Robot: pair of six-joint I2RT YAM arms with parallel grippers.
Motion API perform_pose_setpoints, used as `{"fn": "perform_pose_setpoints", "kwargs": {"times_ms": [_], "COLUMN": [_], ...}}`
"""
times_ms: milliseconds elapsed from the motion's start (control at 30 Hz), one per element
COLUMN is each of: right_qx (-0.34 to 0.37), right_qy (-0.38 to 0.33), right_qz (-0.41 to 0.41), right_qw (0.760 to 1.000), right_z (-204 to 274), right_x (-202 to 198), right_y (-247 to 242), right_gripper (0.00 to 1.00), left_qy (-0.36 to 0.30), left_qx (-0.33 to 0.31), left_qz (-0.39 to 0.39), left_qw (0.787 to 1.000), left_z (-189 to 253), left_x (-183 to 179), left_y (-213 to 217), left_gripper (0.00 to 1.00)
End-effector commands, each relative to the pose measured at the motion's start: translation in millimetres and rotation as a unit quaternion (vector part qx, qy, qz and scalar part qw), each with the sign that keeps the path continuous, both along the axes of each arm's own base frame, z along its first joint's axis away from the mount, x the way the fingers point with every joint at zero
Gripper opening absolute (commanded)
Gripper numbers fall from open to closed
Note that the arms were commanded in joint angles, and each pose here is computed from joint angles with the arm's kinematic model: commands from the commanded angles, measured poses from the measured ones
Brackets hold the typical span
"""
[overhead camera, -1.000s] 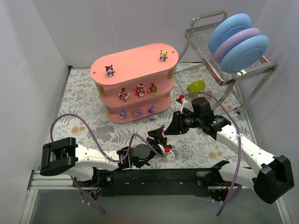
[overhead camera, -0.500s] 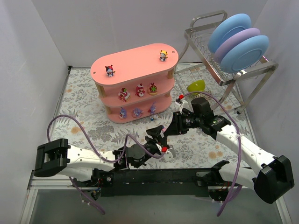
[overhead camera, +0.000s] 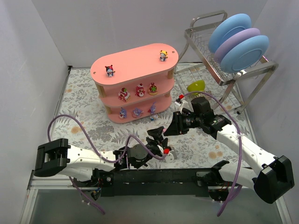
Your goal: Place and organize the plastic toys onto the shelf
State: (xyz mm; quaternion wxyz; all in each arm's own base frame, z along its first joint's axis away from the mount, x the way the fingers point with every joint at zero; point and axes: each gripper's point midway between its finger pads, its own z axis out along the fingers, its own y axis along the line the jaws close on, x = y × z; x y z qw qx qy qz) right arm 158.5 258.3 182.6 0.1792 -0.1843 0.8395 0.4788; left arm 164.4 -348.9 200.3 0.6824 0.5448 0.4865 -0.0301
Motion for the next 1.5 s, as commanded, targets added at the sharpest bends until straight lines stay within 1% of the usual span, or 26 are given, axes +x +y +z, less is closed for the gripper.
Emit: {"fn": "perform_pose_setpoints", "kwargs": {"times_ms": [0,333,733,867,900,967,1000,1100,1133,1200,1233,1300,1333,1400,1433,1467], "right_qx": [0.023,0.029,0.033,0.031,0.031,0.033,0.035,0.035,0.036,0.037,0.036,0.039,0.04,0.04,0.041,0.041], "right_qy": [-0.026,-0.026,-0.026,-0.026,-0.026,-0.027,-0.028,-0.029,-0.03,-0.031,-0.029,-0.033,-0.034,-0.036,-0.038,-0.038], "right_qz": [0.012,0.018,0.02,0.019,0.019,0.02,0.02,0.019,0.019,0.017,0.018,0.017,0.017,0.016,0.016,0.017], "right_qw": [0.999,0.999,0.999,0.999,0.999,0.999,0.999,0.999,0.999,0.999,0.999,0.999,0.998,0.998,0.998,0.998], "right_z": [24,26,30,28,28,30,31,32,33,33,33,35,36,37,38,38], "right_x": [0,-1,-3,-3,-3,-3,-3,-3,-3,-2,-3,-2,-2,-1,-1,-1], "right_y": [4,5,5,5,5,5,5,5,5,5,5,5,6,6,6,6], "right_gripper": [0.01,0.01,0.01,0.01,0.01,0.01,0.01,0.01,0.01,0.01,0.04,0.11,0.19,0.31,0.4,0.44], "left_qy": [-0.028,-0.068,-0.068,-0.07,-0.069,-0.07,-0.069,-0.066,-0.065,-0.061,-0.055,-0.05,-0.044,-0.035,-0.027,-0.023], "left_qx": [0.015,0.048,0.095,0.104,0.106,0.106,0.105,0.101,0.098,0.094,0.09,0.087,0.084,0.084,0.076,0.074], "left_qz": [0.002,-0.003,-0.004,0.001,0.003,0.004,0.005,0.006,0.005,0.008,0.009,0.012,0.013,0.018,0.02,0.021], "left_qw": [0.999,0.997,0.993,0.992,0.992,0.992,0.992,0.993,0.993,0.994,0.994,0.995,0.995,0.996,0.997,0.997], "left_z": [10,15,-3,-2,-3,-1,-1,0,1,1,1,1,-1,-4,-2,-3], "left_x": [2,6,13,16,18,19,19,19,19,20,20,21,21,23,23,24], "left_y": [-6,-13,-14,-12,-11,-11,-11,-11,-11,-9,-9,-8,-7,-5,-4,-3], "left_gripper": [0.61,0.6,0.51,0.38,0.31,0.24,0.18,0.1,0.06,0.02,0.0,0.0,0.0,0.0,0.0,0.0]}}
